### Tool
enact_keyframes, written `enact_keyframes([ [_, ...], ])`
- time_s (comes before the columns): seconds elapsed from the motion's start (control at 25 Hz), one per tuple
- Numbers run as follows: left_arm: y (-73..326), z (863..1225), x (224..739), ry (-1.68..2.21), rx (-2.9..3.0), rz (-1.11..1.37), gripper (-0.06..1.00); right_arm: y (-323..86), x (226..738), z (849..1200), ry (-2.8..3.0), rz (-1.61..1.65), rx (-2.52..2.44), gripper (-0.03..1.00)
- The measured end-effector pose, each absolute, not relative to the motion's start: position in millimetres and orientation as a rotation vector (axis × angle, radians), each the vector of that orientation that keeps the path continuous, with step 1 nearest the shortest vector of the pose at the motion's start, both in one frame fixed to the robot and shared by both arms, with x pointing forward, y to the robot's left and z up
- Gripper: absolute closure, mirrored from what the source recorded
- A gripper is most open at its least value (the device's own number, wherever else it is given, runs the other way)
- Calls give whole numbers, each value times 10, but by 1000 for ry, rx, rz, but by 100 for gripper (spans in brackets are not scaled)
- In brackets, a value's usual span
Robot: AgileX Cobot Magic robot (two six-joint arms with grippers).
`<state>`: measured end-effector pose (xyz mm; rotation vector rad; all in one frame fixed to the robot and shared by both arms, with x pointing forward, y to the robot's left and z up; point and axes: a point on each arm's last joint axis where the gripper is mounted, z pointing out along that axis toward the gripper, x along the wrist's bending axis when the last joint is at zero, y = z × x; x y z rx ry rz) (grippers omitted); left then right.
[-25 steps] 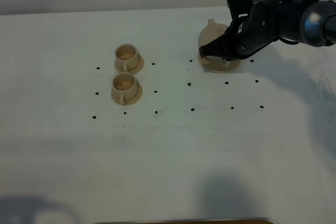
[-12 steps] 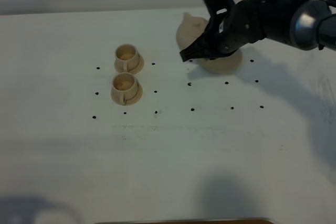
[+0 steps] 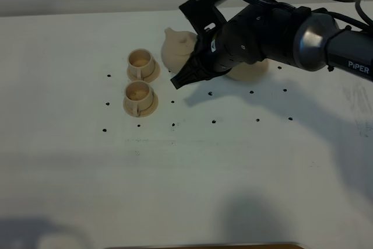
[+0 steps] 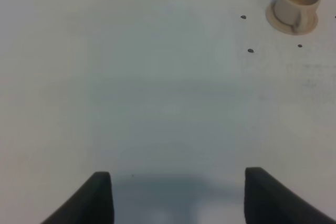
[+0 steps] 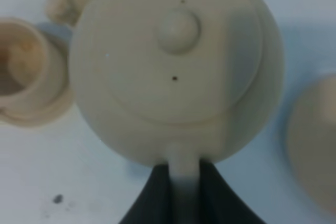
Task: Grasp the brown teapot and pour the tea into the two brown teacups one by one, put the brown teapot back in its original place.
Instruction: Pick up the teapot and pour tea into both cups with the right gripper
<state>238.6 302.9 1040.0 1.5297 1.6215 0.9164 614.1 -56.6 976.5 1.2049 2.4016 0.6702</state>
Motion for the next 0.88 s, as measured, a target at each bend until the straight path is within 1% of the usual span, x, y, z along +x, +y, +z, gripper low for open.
enact_keyframes([
  [0.36, 3029, 10400, 2386, 1621, 1530, 916, 35, -511, 6125, 9789, 2368, 730, 1308, 88],
  [0.88, 3029, 10400, 2386, 1621, 1530, 916, 35, -391, 6093, 9810, 2367, 680, 1039, 88],
])
